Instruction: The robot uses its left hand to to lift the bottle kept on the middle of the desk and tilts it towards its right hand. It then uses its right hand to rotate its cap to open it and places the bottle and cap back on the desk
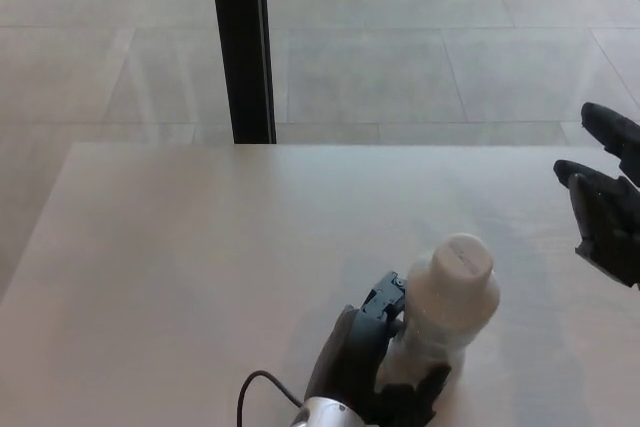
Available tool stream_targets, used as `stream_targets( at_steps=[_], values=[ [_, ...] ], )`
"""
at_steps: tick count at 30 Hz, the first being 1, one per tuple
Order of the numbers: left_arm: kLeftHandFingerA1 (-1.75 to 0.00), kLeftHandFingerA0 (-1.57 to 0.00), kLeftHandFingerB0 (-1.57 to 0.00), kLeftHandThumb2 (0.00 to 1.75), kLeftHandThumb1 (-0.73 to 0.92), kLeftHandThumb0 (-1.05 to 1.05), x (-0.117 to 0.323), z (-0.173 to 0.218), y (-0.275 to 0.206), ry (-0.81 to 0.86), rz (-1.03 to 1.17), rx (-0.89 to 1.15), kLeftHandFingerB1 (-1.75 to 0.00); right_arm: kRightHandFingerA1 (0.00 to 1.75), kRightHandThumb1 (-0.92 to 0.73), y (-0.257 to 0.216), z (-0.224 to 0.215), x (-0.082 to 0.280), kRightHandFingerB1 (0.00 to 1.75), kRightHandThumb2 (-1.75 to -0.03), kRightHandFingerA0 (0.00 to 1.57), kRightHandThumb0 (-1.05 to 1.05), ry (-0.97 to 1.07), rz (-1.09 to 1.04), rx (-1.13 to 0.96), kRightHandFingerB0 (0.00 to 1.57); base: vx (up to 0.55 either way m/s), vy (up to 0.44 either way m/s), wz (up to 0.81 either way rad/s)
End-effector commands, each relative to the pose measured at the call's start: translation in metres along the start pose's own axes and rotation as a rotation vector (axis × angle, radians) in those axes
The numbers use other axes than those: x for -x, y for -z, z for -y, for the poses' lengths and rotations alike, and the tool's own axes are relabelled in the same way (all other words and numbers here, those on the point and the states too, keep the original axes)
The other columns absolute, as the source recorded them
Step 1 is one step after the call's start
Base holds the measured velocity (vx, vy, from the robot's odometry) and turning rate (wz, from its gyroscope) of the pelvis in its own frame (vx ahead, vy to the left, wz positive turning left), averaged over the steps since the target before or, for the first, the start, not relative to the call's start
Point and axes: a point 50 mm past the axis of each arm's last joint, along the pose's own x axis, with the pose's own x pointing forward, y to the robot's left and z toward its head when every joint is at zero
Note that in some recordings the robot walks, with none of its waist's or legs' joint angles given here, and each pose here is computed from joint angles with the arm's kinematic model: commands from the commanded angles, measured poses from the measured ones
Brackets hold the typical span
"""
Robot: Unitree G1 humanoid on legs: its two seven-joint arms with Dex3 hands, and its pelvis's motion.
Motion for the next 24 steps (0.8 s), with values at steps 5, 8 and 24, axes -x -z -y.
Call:
stream_targets(
  at_steps=[5,8,24],
  values=[
    [-1.75,-0.98,-0.7,1.35,0.92,0.26,0.002,0.042,-0.024,-0.199,0.024,0.281,-1.75,0.63,-0.75,-0.006,0.013,0.001,0.32,-0.63,0.47,-0.62,0.15,0.056,0.001,0.38,0.0,0.0,0.0],
    [-1.75,-0.93,-0.68,1.35,0.92,0.26,0.002,0.039,-0.022,-0.206,0.018,0.282,-1.75,0.71,-0.59,-0.004,0.01,0.002,0.49,-0.95,0.49,-0.57,0.159,0.039,-0.032,0.32,0.0,0.0,0.0],
    [-1.13,-0.91,-0.76,1.37,0.86,0.06,0.0,-0.021,-0.007,-0.128,-0.075,0.197,-1.03,0.91,-0.62,0.0,0.013,0.04,0.4,-0.59,0.89,-0.41,-0.118,0.017,0.125,0.5,0.0,0.0,0.0]
  ],
)
